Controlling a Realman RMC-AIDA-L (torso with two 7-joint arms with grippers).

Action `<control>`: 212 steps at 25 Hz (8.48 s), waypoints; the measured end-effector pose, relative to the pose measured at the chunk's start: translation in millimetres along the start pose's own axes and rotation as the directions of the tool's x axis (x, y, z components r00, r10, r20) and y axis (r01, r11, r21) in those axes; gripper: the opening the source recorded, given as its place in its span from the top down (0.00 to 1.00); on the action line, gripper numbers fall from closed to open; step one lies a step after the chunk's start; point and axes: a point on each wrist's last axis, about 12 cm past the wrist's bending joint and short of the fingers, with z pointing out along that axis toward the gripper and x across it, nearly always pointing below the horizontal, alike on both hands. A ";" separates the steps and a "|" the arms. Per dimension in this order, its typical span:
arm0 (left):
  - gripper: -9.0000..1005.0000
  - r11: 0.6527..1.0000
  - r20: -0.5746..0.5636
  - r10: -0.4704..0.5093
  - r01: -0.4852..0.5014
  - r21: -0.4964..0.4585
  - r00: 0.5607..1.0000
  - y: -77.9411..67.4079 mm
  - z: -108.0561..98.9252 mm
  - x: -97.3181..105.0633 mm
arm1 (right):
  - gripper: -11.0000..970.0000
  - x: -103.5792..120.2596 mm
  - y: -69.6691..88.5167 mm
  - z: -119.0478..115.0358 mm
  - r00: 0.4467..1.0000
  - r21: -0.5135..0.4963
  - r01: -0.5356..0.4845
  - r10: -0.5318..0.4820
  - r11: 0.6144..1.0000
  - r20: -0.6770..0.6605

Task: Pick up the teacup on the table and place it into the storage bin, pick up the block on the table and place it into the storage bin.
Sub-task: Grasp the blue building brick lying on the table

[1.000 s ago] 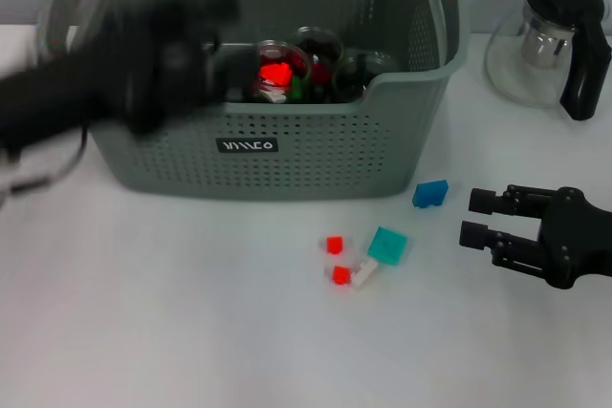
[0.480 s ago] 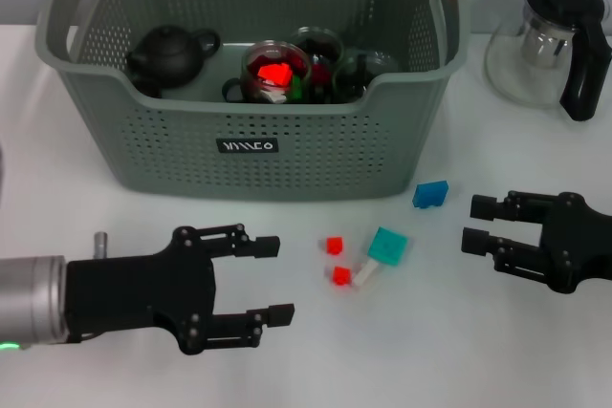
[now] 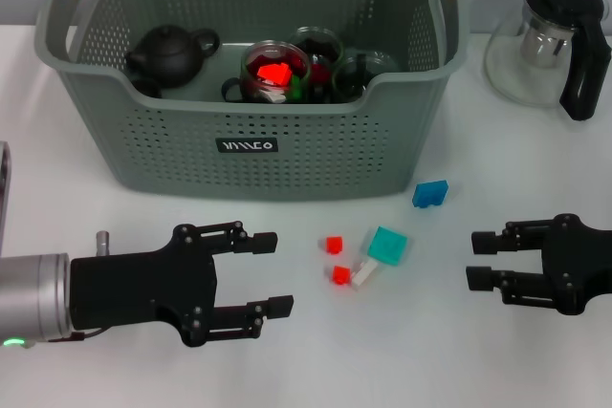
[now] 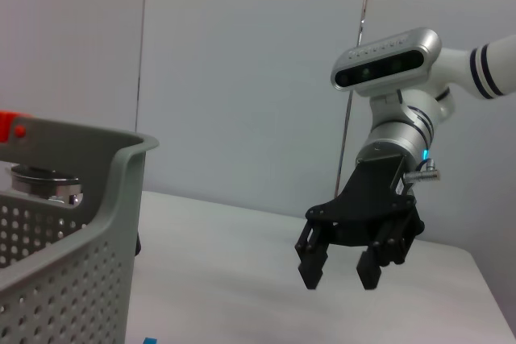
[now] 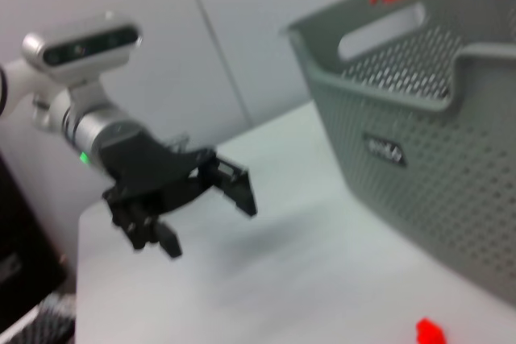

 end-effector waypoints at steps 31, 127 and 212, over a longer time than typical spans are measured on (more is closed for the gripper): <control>0.29 1.000 0.025 0.006 -0.006 0.003 1.000 1.7 3.2 -3.9 | 0.44 -130.8 -26.7 58.7 0.746 0.222 0.252 -0.043 0.942 -0.664; 0.29 0.999 0.017 0.014 -0.013 -0.033 1.000 8.0 4.1 -4.7 | 0.43 -95.0 -22.0 128.4 0.795 0.162 0.274 -0.129 0.948 -0.593; 0.29 0.998 0.005 0.004 -0.004 -0.059 1.000 8.2 4.2 -0.7 | 0.43 -93.3 -7.5 101.7 0.767 0.107 0.050 0.031 0.993 -0.641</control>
